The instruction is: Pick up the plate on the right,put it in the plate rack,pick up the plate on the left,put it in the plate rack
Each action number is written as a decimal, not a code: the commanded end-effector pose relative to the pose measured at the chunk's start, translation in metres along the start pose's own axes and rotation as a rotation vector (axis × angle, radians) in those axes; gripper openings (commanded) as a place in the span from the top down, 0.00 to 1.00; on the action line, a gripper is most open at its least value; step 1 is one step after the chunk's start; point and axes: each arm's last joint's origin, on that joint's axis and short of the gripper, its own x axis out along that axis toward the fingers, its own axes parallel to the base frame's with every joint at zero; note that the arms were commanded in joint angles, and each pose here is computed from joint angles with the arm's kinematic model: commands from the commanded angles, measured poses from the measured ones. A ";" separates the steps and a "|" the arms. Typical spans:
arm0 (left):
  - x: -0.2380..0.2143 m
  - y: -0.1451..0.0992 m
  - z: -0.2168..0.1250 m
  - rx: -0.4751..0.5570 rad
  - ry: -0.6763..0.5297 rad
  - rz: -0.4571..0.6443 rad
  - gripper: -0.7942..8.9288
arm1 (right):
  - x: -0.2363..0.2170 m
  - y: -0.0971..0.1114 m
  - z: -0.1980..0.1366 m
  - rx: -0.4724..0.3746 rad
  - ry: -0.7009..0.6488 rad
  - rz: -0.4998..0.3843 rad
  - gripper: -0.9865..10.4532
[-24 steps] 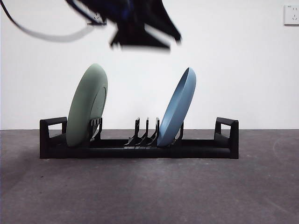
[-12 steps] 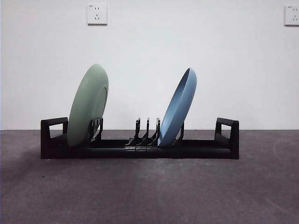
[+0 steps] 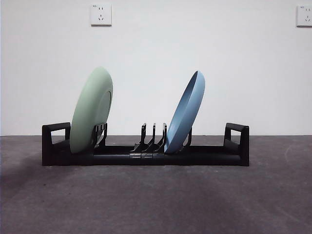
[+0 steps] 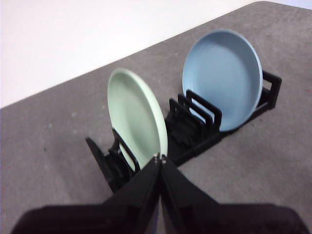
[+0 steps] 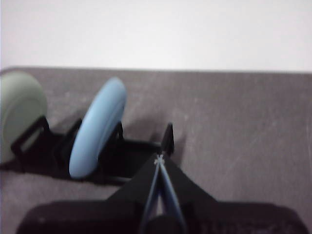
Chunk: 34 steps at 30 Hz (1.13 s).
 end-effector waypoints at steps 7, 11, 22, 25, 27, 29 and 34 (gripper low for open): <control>-0.024 0.000 -0.003 -0.028 -0.141 0.027 0.92 | 0.006 0.000 -0.005 0.042 0.016 -0.004 0.91; -0.021 0.000 -0.005 -0.029 -0.116 0.023 0.92 | 0.006 0.000 -0.005 0.042 0.021 -0.006 0.91; -0.010 -0.001 -0.009 -0.028 -0.031 0.011 0.92 | 0.006 0.000 -0.005 0.042 0.021 -0.006 0.91; -0.015 0.000 -0.012 -0.001 -0.022 0.023 0.92 | 0.006 0.000 -0.005 0.042 0.021 -0.005 0.91; -0.018 0.001 -0.016 -0.011 -0.023 0.035 0.92 | 0.006 0.000 -0.005 0.042 0.021 -0.005 0.91; -0.018 0.002 -0.023 -0.024 -0.042 0.066 0.92 | 0.006 0.000 -0.005 0.042 0.021 -0.006 0.91; -0.009 0.007 -0.063 -0.088 -0.110 0.190 0.92 | 0.006 0.000 -0.005 0.042 0.021 -0.005 0.91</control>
